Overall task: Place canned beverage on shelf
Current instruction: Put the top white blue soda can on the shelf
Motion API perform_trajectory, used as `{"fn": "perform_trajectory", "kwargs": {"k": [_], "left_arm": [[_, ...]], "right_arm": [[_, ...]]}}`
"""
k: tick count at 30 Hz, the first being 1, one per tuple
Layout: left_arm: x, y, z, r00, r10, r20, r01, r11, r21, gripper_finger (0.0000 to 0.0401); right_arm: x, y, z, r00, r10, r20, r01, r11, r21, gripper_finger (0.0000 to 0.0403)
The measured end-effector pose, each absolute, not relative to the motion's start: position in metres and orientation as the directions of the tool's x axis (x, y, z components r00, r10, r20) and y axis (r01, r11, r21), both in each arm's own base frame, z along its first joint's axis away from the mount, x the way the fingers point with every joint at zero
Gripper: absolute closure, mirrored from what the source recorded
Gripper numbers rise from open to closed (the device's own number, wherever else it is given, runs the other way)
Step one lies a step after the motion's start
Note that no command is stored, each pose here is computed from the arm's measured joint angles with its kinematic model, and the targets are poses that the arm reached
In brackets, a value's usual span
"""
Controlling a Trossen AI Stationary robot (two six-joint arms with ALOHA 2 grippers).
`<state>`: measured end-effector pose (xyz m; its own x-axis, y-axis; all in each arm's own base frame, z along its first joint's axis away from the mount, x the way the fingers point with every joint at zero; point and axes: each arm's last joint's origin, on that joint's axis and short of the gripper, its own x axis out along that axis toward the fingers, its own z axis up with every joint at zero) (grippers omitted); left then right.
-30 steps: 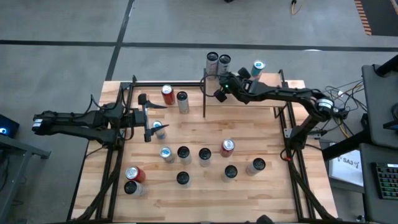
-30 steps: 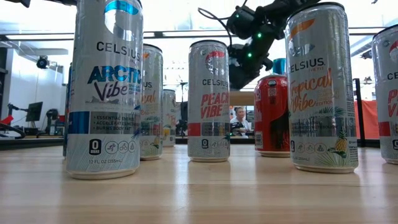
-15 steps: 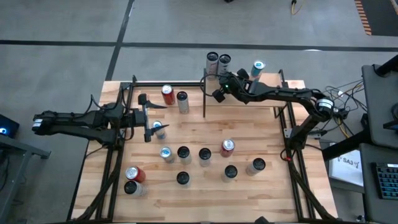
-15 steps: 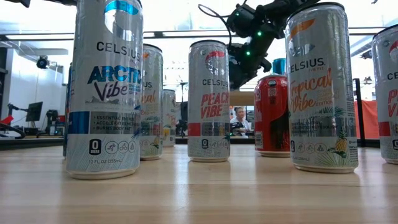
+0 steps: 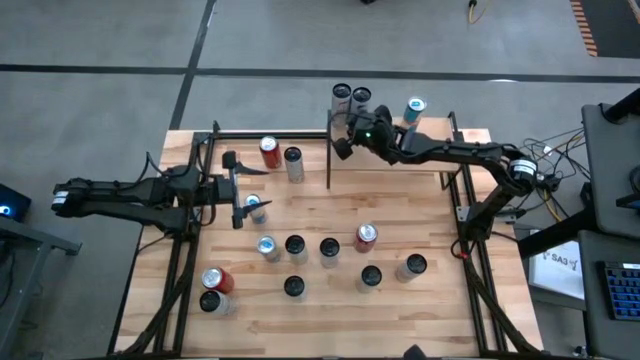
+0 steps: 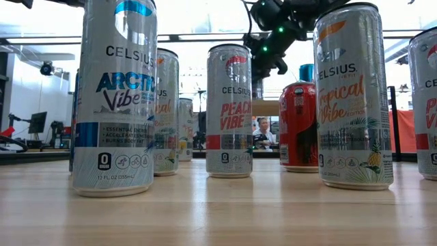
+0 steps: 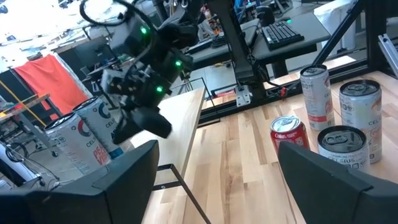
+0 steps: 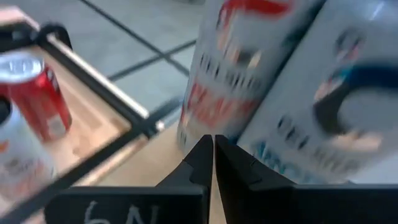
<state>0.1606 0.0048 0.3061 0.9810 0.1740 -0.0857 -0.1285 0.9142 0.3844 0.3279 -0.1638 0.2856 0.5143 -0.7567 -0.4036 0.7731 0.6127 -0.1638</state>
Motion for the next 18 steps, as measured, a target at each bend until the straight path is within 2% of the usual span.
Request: {"fn": "perform_trajectory", "kwargs": {"k": [4, 9, 18], "left_arm": [[0.1605, 0.0048, 0.3062, 0.981, 0.174, -0.085, -0.128, 0.913, 0.387, 0.0088], [0.1605, 0.0048, 0.3062, 0.981, 0.174, -0.084, -0.128, 0.913, 0.388, 0.0088], [0.1605, 0.0048, 0.3060, 0.981, 0.174, -0.086, -0.128, 0.913, 0.388, 0.0088]], "right_arm": [[0.3275, -0.1697, 0.2909, 0.520, -0.776, -0.358, 0.790, 0.596, -0.144, 0.0394], [0.3248, -0.1742, 0.2918, 0.470, -0.814, -0.341, 0.825, 0.542, -0.157, 0.0394], [0.3249, -0.1741, 0.2918, 0.469, -0.815, -0.340, 0.827, 0.541, -0.156, 0.0394]]}}
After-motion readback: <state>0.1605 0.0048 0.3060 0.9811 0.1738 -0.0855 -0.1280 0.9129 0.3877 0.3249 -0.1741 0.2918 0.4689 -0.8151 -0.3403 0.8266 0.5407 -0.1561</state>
